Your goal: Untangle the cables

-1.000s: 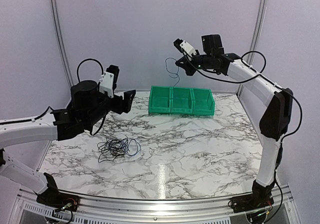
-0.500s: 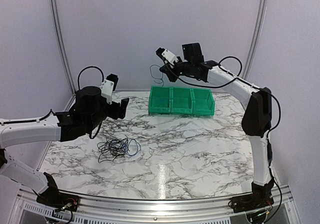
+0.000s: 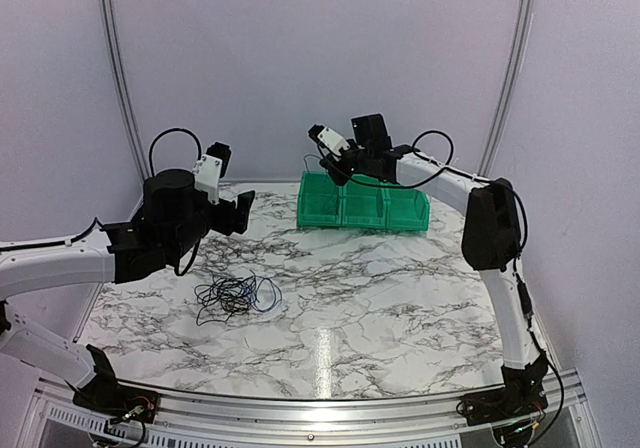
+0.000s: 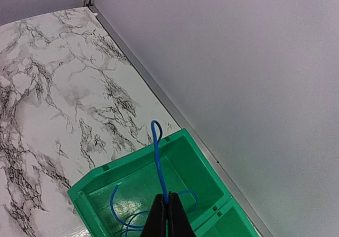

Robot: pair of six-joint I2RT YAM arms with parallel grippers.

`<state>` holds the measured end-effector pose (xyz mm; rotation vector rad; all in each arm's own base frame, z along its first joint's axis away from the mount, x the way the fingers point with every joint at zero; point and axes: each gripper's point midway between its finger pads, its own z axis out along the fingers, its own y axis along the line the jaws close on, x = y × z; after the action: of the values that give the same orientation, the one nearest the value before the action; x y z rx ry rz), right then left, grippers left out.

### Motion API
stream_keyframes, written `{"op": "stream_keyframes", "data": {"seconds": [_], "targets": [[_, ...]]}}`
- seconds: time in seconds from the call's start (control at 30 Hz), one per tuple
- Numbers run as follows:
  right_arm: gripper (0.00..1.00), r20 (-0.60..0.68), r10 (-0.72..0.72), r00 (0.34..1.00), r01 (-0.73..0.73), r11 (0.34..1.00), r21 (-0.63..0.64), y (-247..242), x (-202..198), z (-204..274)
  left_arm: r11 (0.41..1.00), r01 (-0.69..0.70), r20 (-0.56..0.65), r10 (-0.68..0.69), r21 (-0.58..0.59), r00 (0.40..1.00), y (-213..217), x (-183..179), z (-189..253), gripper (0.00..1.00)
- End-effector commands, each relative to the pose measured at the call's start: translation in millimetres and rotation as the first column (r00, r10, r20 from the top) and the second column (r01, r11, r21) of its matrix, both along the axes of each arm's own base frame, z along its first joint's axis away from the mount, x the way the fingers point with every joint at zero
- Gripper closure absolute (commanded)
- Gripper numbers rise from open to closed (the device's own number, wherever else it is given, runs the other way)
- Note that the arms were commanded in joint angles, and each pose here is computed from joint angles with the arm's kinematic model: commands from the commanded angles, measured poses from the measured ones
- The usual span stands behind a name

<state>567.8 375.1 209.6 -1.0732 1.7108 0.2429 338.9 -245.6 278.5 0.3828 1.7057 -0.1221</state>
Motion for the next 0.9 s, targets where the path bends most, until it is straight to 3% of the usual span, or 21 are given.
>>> {"op": "stream_keyframes", "data": {"seconds": [0.0, 0.5, 0.87], "targets": [[1.00, 0.048, -0.064, 0.997, 0.063, 0.998, 0.032, -9.5, 21.6, 8.5, 1.000, -0.020, 0.022, 0.020, 0.004, 1.000, 9.4, -2.6, 8.5, 0.09], [1.00, -0.049, -0.108, 0.993, 0.105, 0.993, -0.055, -14.6, 30.3, -75.4, 1.000, -0.017, 0.029, 0.017, 0.015, 0.999, 9.8, -3.4, 10.0, 0.09], [1.00, -0.066, -0.113, 0.991, 0.107, 0.990, -0.087, -11.1, 29.0, -98.5, 1.000, -0.012, 0.030, 0.012, 0.021, 0.999, 9.1, -3.6, 9.5, 0.09]]}}
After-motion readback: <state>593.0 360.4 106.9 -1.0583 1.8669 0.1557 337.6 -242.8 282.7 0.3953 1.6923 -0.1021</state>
